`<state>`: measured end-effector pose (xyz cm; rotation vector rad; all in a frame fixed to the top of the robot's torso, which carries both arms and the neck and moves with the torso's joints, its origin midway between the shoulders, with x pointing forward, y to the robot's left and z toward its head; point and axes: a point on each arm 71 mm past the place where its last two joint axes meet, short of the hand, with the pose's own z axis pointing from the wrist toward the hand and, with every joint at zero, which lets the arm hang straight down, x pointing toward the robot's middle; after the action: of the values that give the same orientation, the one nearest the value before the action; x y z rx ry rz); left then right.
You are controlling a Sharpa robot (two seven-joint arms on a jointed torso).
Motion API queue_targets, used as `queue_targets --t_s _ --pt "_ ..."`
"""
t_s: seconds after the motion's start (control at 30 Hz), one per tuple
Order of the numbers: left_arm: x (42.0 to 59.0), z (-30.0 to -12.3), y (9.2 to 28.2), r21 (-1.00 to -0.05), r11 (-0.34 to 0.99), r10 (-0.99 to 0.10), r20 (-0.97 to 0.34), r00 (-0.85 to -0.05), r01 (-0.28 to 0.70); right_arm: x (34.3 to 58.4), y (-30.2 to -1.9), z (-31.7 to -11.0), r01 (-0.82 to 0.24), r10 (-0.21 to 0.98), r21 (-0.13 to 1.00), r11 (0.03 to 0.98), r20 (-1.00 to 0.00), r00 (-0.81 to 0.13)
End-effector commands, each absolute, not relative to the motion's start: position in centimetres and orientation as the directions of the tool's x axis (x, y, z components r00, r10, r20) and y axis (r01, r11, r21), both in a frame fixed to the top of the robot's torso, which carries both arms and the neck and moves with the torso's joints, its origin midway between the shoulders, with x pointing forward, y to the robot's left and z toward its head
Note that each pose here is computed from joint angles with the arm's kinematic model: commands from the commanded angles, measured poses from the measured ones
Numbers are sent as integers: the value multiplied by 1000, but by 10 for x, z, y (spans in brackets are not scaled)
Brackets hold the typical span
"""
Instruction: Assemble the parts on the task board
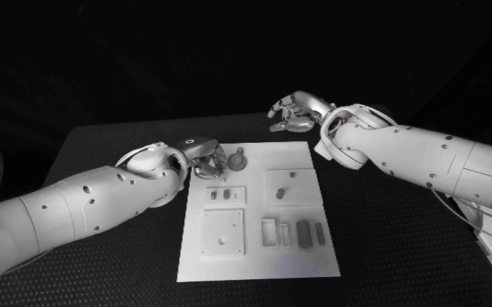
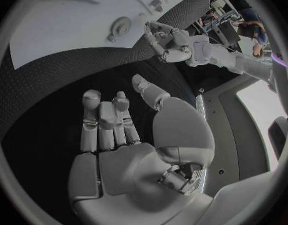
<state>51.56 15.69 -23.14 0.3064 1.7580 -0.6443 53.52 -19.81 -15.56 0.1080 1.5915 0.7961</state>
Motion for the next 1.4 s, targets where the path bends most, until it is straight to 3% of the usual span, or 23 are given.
queue_targets --t_s 0.03,1.4 --pt "515 -234 156 -270 813 -110 -941 -319 516 535 -197 -156 -379 498 542 750 -840 -215" --pt "515 -246 151 -276 814 -84 -927 -366 511 535 -196 -156 -380 498 542 750 -840 -216"
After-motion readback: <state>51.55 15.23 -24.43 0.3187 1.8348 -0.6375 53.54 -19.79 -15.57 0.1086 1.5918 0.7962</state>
